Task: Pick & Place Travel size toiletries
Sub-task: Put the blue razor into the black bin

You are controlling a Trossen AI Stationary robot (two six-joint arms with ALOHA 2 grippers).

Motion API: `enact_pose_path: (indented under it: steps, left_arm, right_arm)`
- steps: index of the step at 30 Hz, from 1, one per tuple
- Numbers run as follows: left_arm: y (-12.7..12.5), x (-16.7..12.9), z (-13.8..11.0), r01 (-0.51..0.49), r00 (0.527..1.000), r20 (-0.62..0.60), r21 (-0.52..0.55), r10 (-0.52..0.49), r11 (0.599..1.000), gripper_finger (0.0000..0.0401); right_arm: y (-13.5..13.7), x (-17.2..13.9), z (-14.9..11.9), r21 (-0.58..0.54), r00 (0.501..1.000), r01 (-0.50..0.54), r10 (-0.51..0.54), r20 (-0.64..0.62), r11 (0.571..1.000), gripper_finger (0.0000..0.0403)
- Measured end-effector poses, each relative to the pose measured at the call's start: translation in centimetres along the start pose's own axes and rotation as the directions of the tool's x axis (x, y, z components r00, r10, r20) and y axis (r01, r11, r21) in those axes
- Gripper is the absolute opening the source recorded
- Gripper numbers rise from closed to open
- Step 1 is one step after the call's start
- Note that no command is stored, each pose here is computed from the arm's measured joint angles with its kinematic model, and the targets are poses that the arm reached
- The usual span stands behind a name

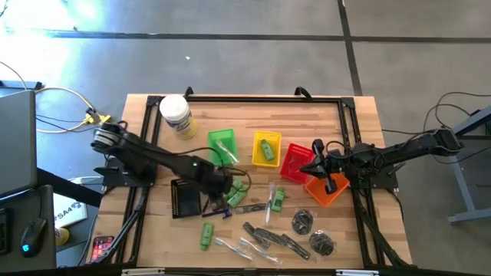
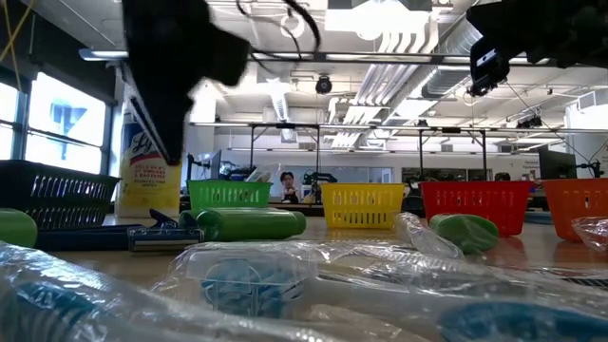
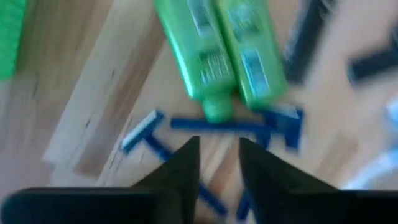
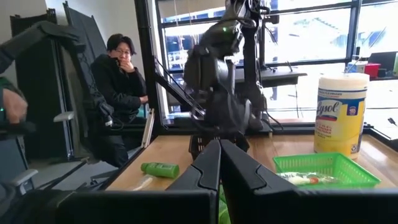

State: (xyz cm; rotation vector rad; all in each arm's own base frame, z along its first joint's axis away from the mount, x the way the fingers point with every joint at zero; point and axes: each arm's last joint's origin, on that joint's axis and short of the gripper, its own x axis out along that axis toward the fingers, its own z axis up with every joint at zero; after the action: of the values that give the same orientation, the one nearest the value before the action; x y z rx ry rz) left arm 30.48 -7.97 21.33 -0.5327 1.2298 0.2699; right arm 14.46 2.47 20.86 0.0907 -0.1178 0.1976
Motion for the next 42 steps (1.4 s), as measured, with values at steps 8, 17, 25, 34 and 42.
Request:
enact_pose_path:
  steps: [8,17,25,34,42]
  left_arm:
    - [0.2,3.5,-0.3,-0.171,0.973,-0.172,-0.099,0.152,0.980,0.0196]
    - [0.4,4.7,-0.5,-0.216,0.955,-0.230,-0.119,0.185,0.969,0.0197]
    - [0.4,6.2,-0.5,-0.233,0.947,-0.250,-0.099,0.202,0.968,0.0197]
    - [0.5,6.9,-0.5,-0.238,0.945,-0.249,-0.076,0.213,0.968,0.0139]
    - [0.4,6.9,-0.4,-0.243,0.948,-0.231,-0.081,0.219,0.967,0.0016]
  right_arm:
    - [0.0,0.0,0.0,0.000,1.000,-0.006,0.006,-0.005,1.000,0.0002]
    - [0.0,0.0,0.0,0.000,1.000,-0.007,0.007,-0.005,1.000,0.0002]
    - [0.0,0.0,0.0,0.000,1.000,-0.007,0.007,-0.002,1.000,0.0002]
    - [0.0,0.0,0.0,0.000,1.000,-0.008,0.008,0.001,1.000,0.0003]
    - [0.0,0.0,0.0,0.000,1.000,-0.008,0.008,0.002,1.000,0.0003]
